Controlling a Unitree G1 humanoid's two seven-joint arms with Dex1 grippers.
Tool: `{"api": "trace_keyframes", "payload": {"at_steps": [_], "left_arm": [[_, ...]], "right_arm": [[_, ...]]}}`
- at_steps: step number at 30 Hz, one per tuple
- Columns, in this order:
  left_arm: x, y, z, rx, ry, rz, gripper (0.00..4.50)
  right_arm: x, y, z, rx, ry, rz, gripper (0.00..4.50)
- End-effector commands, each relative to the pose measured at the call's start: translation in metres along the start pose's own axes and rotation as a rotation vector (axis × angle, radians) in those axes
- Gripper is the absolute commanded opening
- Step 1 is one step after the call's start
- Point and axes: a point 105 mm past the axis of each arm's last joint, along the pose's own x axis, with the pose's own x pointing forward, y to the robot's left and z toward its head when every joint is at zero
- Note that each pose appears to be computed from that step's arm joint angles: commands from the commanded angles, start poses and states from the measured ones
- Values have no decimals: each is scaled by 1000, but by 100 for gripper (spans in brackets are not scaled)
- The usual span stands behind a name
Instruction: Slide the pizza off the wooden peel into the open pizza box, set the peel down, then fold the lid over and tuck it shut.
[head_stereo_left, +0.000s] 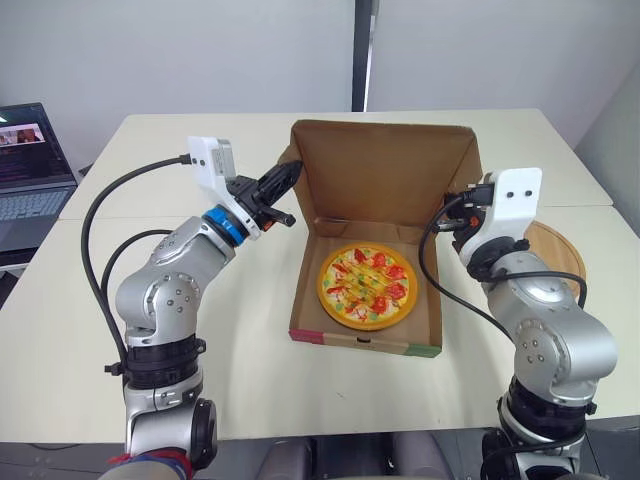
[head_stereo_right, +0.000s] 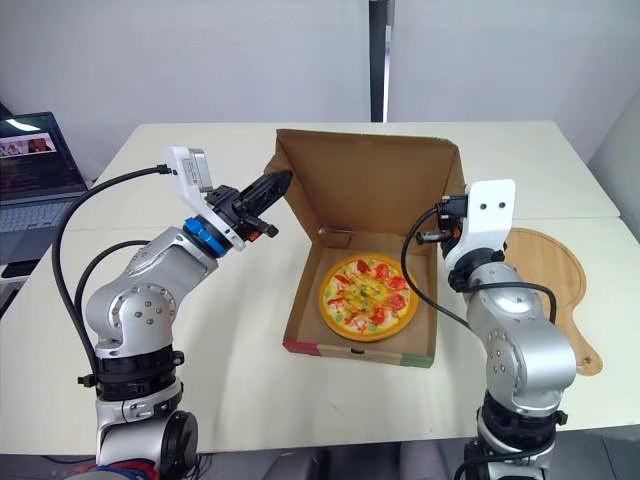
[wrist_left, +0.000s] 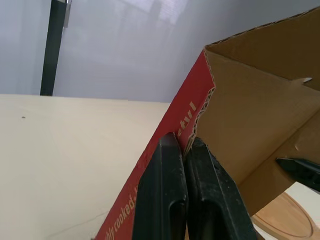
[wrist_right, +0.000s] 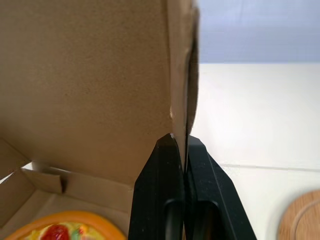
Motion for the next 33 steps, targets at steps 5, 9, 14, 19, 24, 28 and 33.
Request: {"api": "trace_keyframes", "payload": {"at_steps": [5,9,14,19,24,28,33], "left_arm": [[-3,-22,-13,-36,47,-78,3],[-11,-24,-18,-34,69,-79,3],[-19,-23,-23,-30,86,-69,3],[-24,-25,-25,-32,91,-64,3],[-32,-24,-29,-27,109,-51,3],[-40,-23,-33,-20,124,-33,3],[-44,-22,-34,-9,124,-12,0]], "right_arm": [[-14,27,-2,34,-5,98,0],[-18,32,-7,66,13,106,0],[-20,36,-11,114,33,110,0],[-25,38,-21,107,61,117,0],[-33,41,-32,87,80,132,0],[-37,41,-37,91,78,133,0],[-40,34,-38,90,60,107,69]]}}
